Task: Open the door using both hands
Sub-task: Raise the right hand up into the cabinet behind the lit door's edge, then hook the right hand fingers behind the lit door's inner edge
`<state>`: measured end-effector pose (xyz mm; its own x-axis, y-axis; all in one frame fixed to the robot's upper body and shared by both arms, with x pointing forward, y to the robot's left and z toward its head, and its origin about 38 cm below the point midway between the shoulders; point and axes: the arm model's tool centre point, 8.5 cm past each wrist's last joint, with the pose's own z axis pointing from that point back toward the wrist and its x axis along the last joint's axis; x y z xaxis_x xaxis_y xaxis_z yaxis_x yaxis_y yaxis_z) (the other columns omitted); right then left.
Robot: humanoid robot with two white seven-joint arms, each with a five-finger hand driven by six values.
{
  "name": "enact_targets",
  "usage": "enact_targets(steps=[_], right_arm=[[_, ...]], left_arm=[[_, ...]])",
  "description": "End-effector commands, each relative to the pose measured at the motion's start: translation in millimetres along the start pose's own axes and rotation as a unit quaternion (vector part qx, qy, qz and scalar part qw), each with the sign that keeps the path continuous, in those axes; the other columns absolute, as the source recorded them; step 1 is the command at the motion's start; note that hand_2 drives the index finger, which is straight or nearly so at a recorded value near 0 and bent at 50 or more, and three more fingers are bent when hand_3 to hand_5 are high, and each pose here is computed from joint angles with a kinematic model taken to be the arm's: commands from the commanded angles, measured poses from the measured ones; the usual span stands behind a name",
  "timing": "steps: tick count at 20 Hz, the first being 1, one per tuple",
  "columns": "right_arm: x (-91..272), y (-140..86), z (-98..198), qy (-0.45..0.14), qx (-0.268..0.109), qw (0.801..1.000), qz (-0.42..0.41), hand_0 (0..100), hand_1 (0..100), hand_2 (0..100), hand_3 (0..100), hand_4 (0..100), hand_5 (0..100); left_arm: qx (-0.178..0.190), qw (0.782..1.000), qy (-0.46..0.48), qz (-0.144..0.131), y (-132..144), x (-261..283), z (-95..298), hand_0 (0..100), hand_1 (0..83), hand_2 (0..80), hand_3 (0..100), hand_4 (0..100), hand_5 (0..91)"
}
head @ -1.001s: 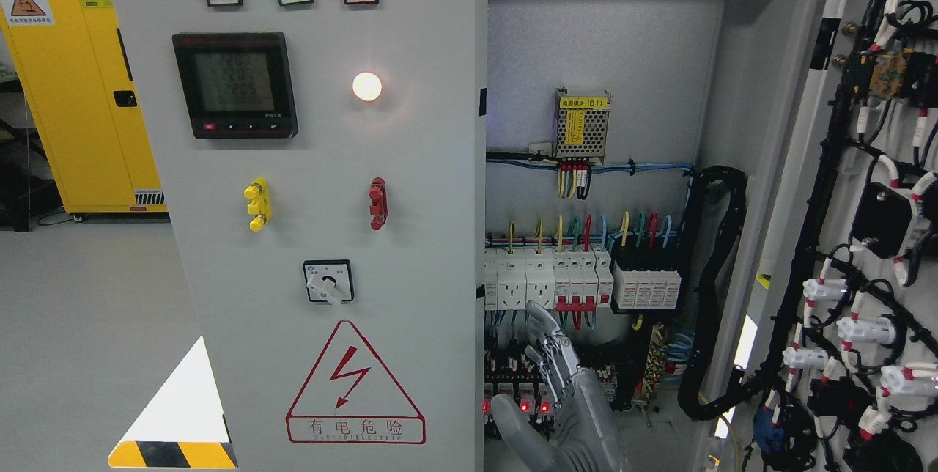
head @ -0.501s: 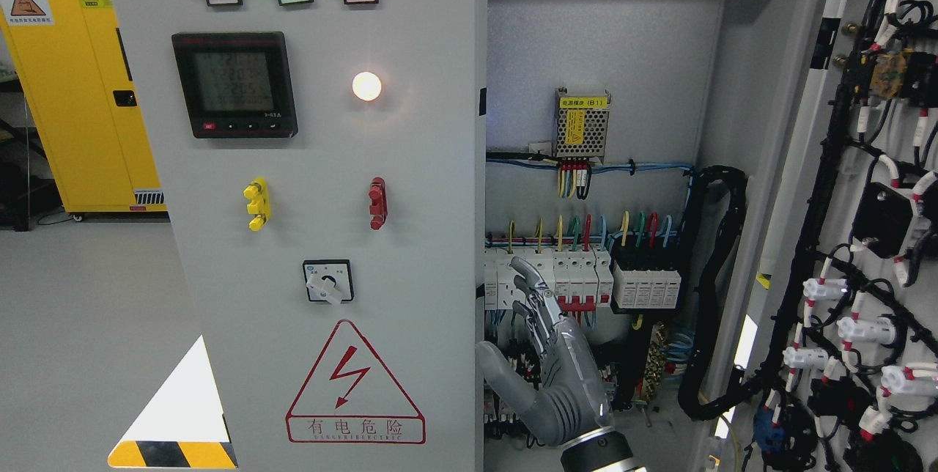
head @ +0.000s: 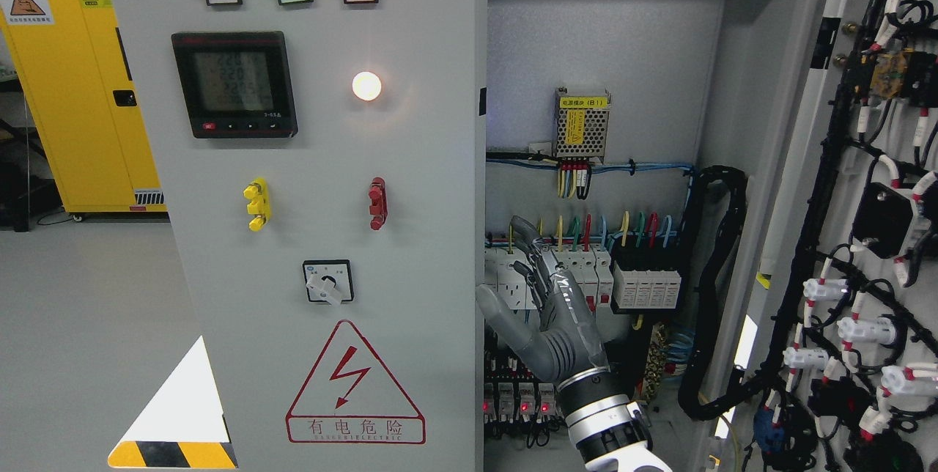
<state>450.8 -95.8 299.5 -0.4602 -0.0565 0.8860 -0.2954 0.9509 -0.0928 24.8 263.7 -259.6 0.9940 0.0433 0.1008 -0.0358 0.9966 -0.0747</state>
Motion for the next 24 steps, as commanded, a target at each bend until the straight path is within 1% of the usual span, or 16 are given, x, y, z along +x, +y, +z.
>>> enact_targets(steps=[1, 3, 12, 15, 18, 21, 23, 24], right_arm=[[-15, -11, -13, 0.043, -0.008, 0.998, -0.04, 0, 50, 4, 0, 0, 0], [-15, -11, -14, 0.048, -0.006, 0.997, -0.058, 0, 50, 4, 0, 0, 0], [-1, -12, -28, 0.034, 0.003, 0.998, -0.054, 0, 50, 4, 0, 0, 0], [4, -7, -32, 0.026, 0.037, 0.998, -0.053, 0, 50, 4, 0, 0, 0], [6, -6, -35, 0.025, 0.044, 0.997, -0.053, 0, 50, 4, 0, 0, 0], [8, -6, -41, 0.023, 0.066, 0.996, -0.053, 0, 50, 4, 0, 0, 0], [8, -12, -43, 0.023, 0.066, 0.996, -0.056, 0, 50, 4, 0, 0, 0], [7, -14, -43, 0.023, 0.066, 0.995, -0.074, 0, 50, 4, 0, 0, 0]], left_arm=[[-0.002, 1.0, 0.0, 0.0, -3, 0, 0, 12, 55.6, 0.0, 0, 0, 0.0], [-0.002, 1.0, 0.0, 0.0, -3, 0, 0, 12, 55.6, 0.0, 0, 0, 0.0], [-0.002, 1.0, 0.0, 0.001, -3, -1, 0, 12, 55.6, 0.0, 0, 0, 0.0], [-0.002, 1.0, 0.0, 0.001, -3, 0, 0, 12, 55.6, 0.0, 0, 0, 0.0], [-0.003, 1.0, 0.0, 0.0, -4, 0, -1, 12, 55.6, 0.0, 0, 0, 0.0], [-0.002, 1.0, 0.0, 0.001, -4, 0, -1, 12, 55.6, 0.0, 0, 0, 0.0], [-0.003, 1.0, -0.001, 0.001, -4, 0, -1, 12, 55.6, 0.0, 0, 0, 0.0], [-0.003, 1.0, 0.0, 0.001, -4, 0, -1, 12, 55.6, 0.0, 0, 0, 0.0]])
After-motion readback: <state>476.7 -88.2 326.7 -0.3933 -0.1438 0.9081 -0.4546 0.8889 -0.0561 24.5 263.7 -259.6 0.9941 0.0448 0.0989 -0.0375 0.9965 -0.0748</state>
